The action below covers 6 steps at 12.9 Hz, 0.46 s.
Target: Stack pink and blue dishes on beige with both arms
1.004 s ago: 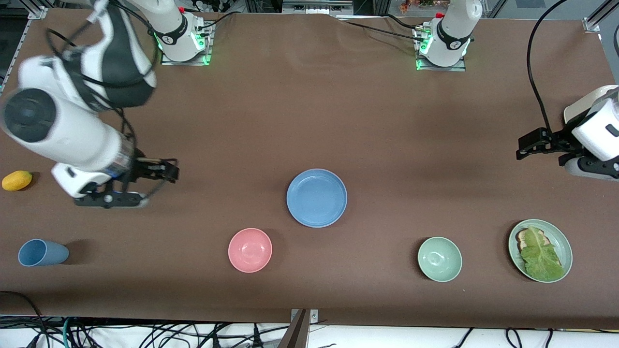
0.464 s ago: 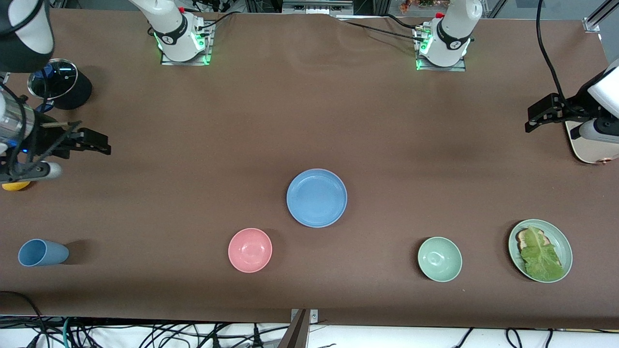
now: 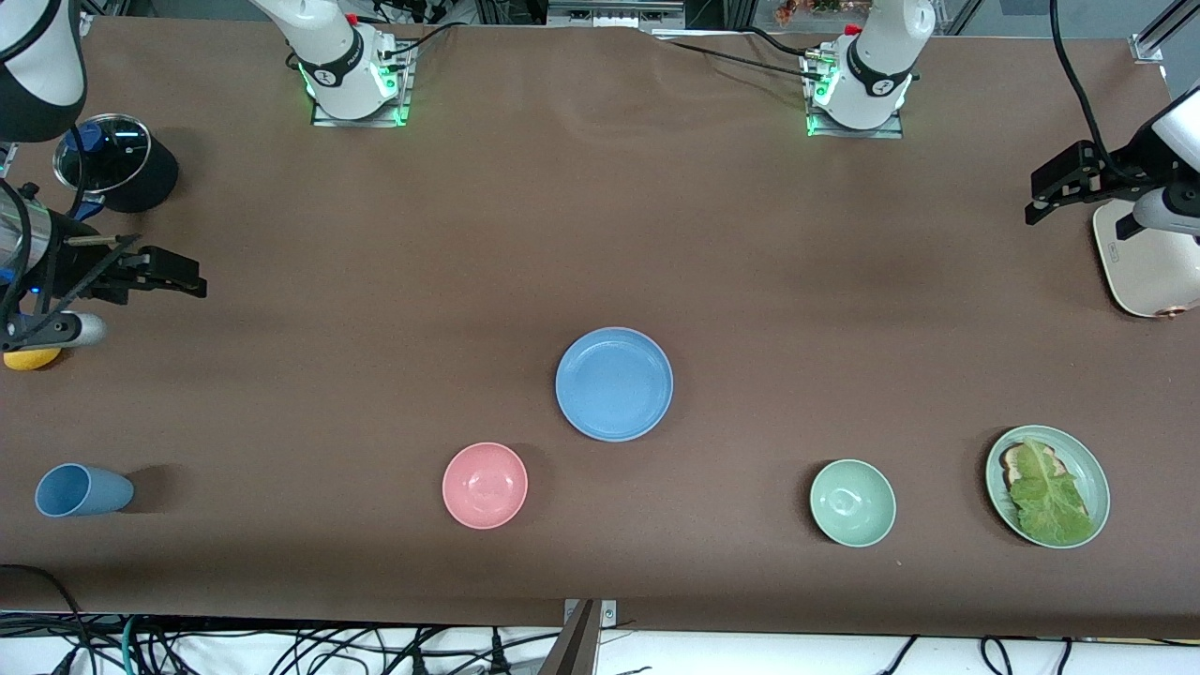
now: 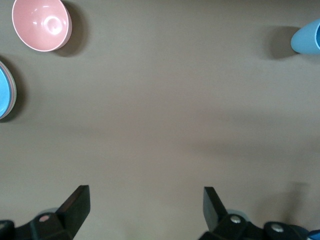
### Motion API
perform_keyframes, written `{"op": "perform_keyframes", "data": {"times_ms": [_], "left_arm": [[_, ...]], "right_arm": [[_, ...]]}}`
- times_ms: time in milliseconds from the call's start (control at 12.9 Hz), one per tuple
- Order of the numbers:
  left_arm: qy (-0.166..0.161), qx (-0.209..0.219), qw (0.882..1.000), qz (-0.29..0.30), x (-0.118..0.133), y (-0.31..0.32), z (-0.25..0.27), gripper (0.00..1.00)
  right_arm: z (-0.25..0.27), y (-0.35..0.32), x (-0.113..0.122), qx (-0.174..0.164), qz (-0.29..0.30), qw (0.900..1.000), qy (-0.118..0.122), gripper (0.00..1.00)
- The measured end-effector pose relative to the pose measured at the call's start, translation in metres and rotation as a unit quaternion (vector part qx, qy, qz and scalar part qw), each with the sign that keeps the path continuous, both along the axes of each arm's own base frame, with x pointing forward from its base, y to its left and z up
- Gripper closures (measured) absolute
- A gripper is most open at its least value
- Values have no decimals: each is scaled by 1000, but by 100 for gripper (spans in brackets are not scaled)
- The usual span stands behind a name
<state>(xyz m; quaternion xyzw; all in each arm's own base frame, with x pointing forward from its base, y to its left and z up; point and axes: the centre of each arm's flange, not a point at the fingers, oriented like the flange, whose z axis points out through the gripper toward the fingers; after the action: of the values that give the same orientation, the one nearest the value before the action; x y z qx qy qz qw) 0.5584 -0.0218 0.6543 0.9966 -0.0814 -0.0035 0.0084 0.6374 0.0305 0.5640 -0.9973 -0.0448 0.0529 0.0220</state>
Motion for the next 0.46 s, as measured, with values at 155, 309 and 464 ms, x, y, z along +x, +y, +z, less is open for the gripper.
{"op": "perform_keyframes", "data": {"times_ms": [155,309,464], "left_arm": [[2,0,1000,-1,1,0,-2,0],[6,0,1000,-2,3,4,-6,0],[10,0,1000,-4,5,9,-11,0]], "right_arm": [[-6,2,2,0,1,1000,1,0],[-5,4,2,0,3,1000,1,0],[2,4,-3,0,3,1000,1,0]]}}
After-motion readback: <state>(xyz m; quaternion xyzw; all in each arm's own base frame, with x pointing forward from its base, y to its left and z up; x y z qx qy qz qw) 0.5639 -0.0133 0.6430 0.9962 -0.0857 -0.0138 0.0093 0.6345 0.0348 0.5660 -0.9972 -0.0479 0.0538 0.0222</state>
